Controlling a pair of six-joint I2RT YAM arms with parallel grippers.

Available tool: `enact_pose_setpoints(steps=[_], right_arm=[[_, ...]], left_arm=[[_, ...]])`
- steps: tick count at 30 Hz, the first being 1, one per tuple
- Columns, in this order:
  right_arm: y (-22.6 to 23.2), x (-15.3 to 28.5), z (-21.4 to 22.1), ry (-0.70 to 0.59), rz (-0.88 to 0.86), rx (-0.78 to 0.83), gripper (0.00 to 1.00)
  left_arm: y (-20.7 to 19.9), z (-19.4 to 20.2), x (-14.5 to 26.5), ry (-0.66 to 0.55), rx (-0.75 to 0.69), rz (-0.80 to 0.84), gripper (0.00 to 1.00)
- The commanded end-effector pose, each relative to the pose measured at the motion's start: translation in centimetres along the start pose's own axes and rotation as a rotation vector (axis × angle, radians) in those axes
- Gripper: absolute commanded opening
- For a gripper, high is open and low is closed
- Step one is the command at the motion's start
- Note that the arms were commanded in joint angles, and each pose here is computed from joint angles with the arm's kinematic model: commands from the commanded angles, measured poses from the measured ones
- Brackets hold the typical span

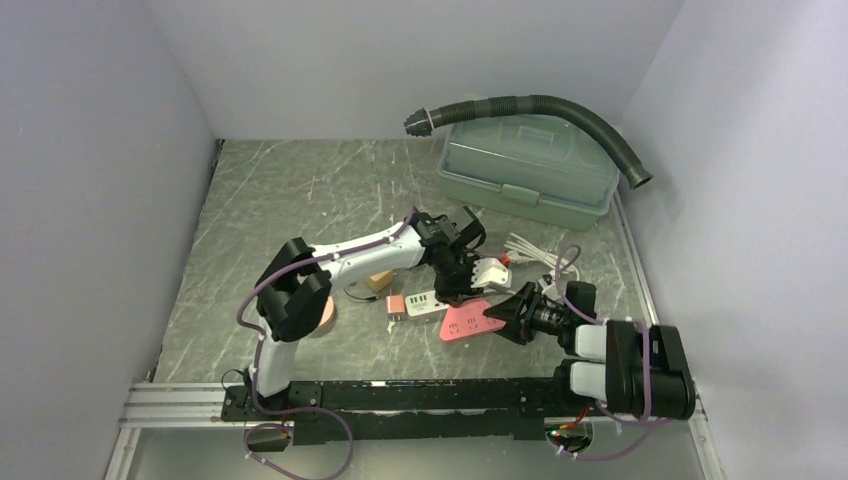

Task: Insert the plug
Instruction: Press the plug into the socket.

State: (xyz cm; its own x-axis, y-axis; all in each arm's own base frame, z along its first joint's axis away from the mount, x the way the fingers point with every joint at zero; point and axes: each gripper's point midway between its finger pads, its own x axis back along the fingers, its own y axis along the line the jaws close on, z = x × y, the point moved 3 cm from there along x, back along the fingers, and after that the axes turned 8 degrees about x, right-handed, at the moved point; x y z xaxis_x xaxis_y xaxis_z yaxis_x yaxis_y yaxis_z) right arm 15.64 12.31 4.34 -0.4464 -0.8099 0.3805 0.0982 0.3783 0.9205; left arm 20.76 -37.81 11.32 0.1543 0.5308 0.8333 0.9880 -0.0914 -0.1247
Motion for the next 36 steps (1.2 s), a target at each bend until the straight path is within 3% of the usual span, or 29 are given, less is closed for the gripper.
enact_pose_setpoints(steps=[1, 8, 15, 18, 22, 25, 28, 36], right_arm=[[-2.1, 0.4, -0.1, -0.064, 0.183, -0.053, 0.69], [0.4, 1.1, -1.2, -0.086, 0.153, 0.013, 0.99], [3.3, 2.6, -2.4, -0.143, 0.197, 0.094, 0.98], [5.0, 3.9, -4.0, -0.213, 0.261, 0.162, 0.9], [7.7, 5.4, -6.2, -0.305, 0.305, 0.252, 0.43], [8.9, 5.8, -7.1, -0.334, 0.311, 0.281, 0.3], [9.1, 5.2, -7.3, -0.319, 0.315, 0.281, 0.21], [10.4, 0.7, -5.0, -0.204, 0.332, 0.327, 0.14]], left_arm=[[2.1, -0.3, -0.9, 0.003, 0.004, -0.036, 0.44], [2.3, -0.6, -1.2, 0.002, 0.008, -0.016, 0.39], [1.5, 0.8, -1.4, 0.015, 0.025, -0.014, 0.39], [1.2, 1.5, -1.7, 0.036, 0.022, -0.018, 0.41], [0.8, 2.9, -2.2, 0.08, 0.013, -0.009, 0.42], [0.3, 3.9, -2.2, 0.083, -0.003, -0.012, 0.41], [-0.1, 5.1, -2.7, 0.115, 0.003, -0.014, 0.4], [0.6, 5.8, -3.3, 0.123, 0.027, -0.022, 0.39]])
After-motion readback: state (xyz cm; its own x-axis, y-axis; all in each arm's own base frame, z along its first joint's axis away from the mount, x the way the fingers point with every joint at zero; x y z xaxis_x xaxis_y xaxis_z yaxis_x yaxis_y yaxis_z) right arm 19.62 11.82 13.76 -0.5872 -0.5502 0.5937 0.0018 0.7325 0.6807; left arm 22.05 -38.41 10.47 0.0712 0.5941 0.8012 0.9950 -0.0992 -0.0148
